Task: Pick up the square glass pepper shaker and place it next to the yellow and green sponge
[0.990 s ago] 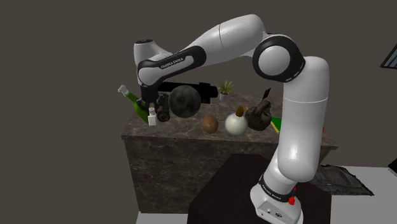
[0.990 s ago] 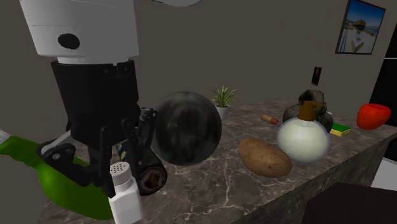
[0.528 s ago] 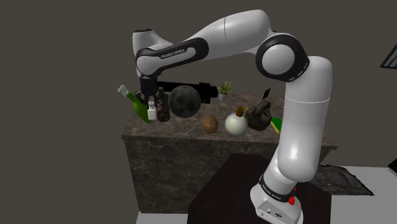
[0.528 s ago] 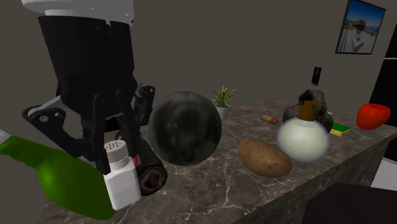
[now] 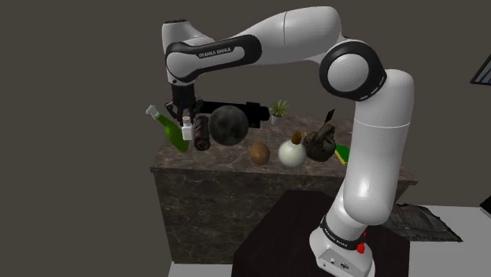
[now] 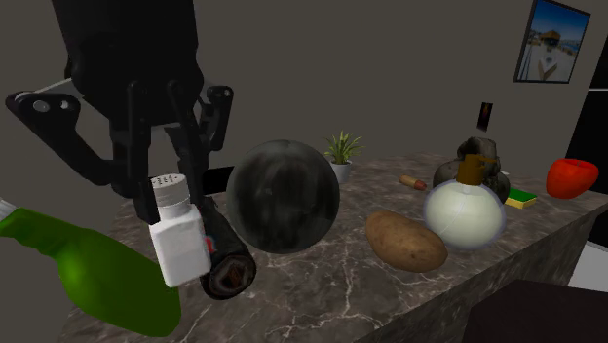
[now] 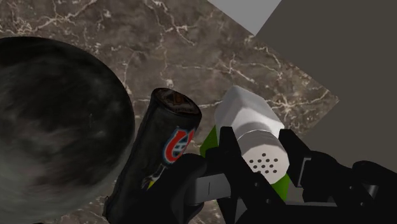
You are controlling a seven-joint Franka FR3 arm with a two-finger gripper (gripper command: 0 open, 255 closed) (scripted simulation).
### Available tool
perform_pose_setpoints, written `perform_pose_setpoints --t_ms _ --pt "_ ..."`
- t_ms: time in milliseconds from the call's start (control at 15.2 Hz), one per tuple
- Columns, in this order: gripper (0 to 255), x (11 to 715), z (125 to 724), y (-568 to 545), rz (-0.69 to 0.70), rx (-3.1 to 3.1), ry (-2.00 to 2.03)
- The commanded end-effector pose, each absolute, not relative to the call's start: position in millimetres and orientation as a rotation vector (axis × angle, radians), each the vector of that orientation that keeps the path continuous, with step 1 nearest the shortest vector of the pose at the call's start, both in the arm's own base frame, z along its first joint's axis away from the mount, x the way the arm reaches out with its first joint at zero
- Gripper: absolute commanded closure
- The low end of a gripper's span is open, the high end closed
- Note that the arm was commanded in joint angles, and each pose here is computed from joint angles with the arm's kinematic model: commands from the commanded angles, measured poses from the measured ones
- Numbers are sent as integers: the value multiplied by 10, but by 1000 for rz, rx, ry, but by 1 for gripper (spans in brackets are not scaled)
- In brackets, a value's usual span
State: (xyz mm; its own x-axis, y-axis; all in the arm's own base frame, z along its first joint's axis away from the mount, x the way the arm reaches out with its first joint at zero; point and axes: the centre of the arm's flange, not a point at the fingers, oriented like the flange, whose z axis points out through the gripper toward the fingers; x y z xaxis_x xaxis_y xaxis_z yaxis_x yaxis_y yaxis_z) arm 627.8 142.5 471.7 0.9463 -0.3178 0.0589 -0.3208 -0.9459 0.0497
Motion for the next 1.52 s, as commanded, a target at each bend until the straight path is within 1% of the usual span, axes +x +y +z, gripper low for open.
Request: perform_pose_setpoints --t_ms 0,594,1452 --pt "255 6278 4832 1426 77 3041 -499" --pt "255 6277 5268 1426 77 3041 -499" --pt "255 4928 5272 366 77 3041 -499"
